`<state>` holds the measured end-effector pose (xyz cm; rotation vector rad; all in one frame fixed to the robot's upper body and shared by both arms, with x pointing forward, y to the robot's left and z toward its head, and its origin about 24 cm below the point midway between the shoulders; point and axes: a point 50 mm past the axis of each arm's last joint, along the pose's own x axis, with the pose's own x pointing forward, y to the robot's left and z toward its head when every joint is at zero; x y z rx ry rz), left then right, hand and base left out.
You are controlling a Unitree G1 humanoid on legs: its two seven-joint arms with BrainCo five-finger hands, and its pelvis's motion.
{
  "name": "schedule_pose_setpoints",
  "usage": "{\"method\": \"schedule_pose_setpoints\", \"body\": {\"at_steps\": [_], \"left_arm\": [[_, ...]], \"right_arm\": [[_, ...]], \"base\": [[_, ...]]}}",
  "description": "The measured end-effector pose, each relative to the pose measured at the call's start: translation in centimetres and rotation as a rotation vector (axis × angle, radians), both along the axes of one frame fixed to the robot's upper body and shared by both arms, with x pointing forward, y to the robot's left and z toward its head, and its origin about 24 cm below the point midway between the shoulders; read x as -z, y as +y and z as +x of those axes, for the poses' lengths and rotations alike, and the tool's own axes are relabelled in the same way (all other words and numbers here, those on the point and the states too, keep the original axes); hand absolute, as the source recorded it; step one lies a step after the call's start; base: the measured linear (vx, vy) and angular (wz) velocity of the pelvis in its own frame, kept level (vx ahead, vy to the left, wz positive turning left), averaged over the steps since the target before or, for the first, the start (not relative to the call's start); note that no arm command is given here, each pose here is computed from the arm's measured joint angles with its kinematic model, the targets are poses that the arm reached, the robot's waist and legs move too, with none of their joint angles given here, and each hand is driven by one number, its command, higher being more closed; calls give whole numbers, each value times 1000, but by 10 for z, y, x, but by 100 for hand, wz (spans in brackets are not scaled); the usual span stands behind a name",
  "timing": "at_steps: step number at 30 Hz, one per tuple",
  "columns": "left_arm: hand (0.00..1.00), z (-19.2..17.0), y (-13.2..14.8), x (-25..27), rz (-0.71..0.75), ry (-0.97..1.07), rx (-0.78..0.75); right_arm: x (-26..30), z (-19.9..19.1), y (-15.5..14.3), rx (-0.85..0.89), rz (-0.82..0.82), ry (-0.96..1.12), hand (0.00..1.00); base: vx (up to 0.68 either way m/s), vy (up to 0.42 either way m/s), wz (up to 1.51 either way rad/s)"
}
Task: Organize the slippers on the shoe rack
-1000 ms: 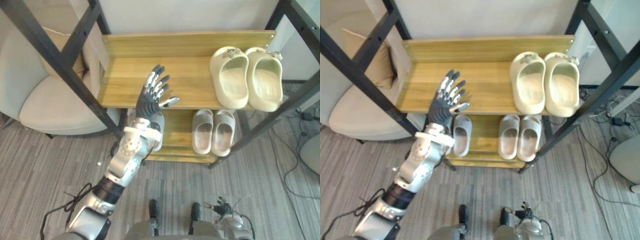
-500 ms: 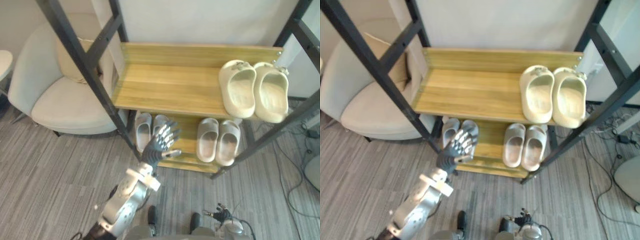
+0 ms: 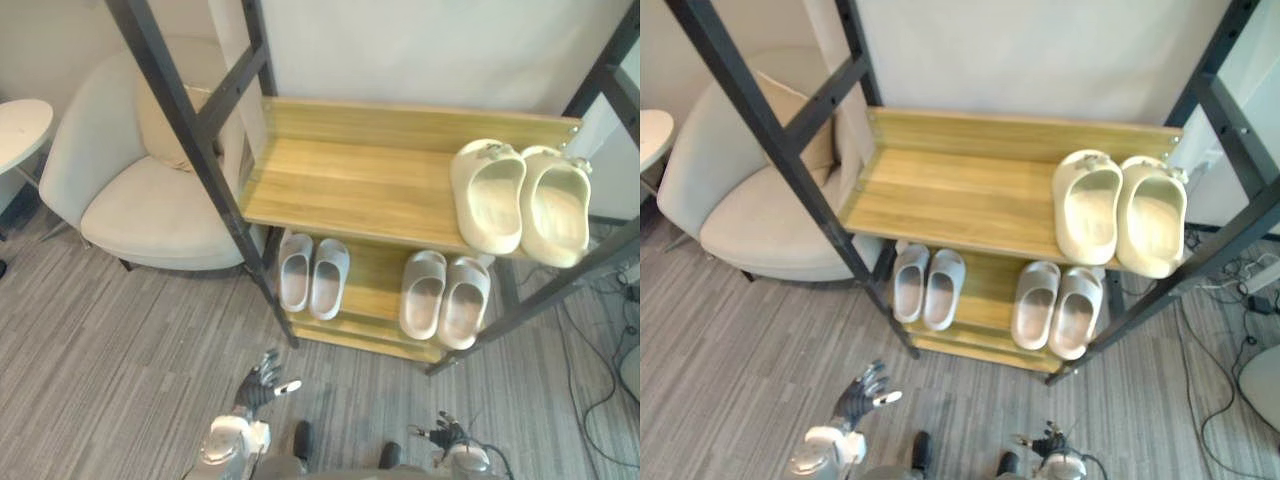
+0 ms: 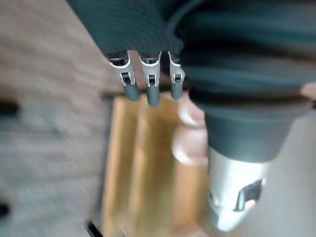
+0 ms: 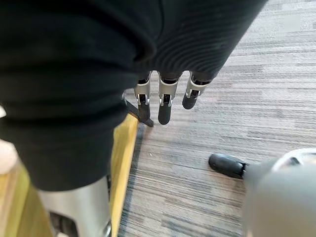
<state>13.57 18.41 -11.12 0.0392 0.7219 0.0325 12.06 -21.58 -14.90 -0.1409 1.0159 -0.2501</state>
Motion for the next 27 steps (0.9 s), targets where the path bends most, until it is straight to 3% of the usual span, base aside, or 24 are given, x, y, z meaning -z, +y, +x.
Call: {"method": "schedule_pose_setpoints", "body": {"at_steps": [7,20,27], "left_arm": [[0,-33,15,31,100,222,-107],[0,-35,25,36,145,265,-177],[0,-24,19,34,151,239,-166]], "right_arm": [[1,0,3,-8,-5,3,0],[3,1,9,20,12,16,0],[4,2,14,42,28,24,0]], "base": [[10,0,-10],[28,10,-8],[125,36,72]]}}
